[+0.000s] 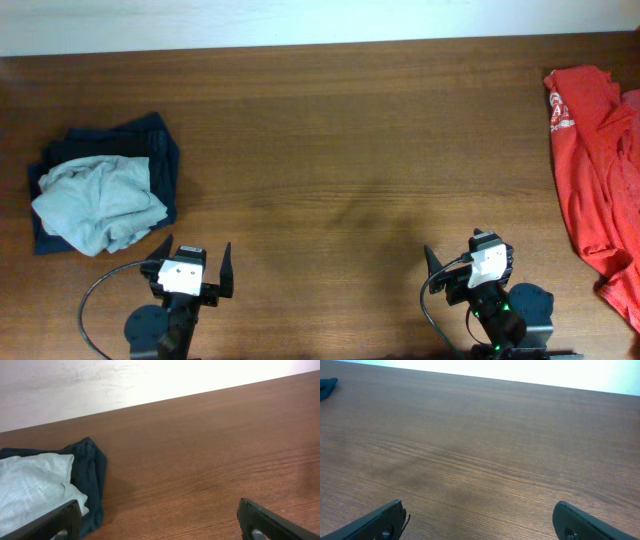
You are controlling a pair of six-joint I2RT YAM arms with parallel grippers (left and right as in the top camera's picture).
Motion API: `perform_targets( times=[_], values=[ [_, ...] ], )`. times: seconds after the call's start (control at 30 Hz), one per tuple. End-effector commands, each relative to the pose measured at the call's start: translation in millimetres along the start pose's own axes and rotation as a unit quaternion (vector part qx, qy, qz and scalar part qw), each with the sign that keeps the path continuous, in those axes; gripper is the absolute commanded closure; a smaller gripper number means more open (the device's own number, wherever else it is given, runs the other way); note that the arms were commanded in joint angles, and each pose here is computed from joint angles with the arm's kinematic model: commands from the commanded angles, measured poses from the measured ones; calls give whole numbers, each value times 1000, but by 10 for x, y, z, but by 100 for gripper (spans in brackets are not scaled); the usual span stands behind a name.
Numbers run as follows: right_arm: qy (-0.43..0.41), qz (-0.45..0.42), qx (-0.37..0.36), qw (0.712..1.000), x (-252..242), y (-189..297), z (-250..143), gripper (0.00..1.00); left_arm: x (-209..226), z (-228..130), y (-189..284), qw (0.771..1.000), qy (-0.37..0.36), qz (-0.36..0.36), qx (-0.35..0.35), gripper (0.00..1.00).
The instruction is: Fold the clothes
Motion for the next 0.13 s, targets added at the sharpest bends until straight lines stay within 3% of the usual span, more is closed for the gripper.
perform_targets(
  times=[0.0,0.1],
  values=[
    [-7,1,1,1000,-2,-5,-18,1,-3,-9,-3,1000,-6,2,-4,1],
    [-7,1,1,1000,-2,-5,-18,1,-4,-11,-4,1000,-6,2,-4,1]
  ],
)
Point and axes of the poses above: each gripper's point midway between its finger pads, its own y axis back along the fingers, its own x axis along the line the jaws close on, z = x × y, the point moved 10 cm from there along y, back along the fingers, and after that the axes turned 5 degrees about -y, right-handed, at the moved point
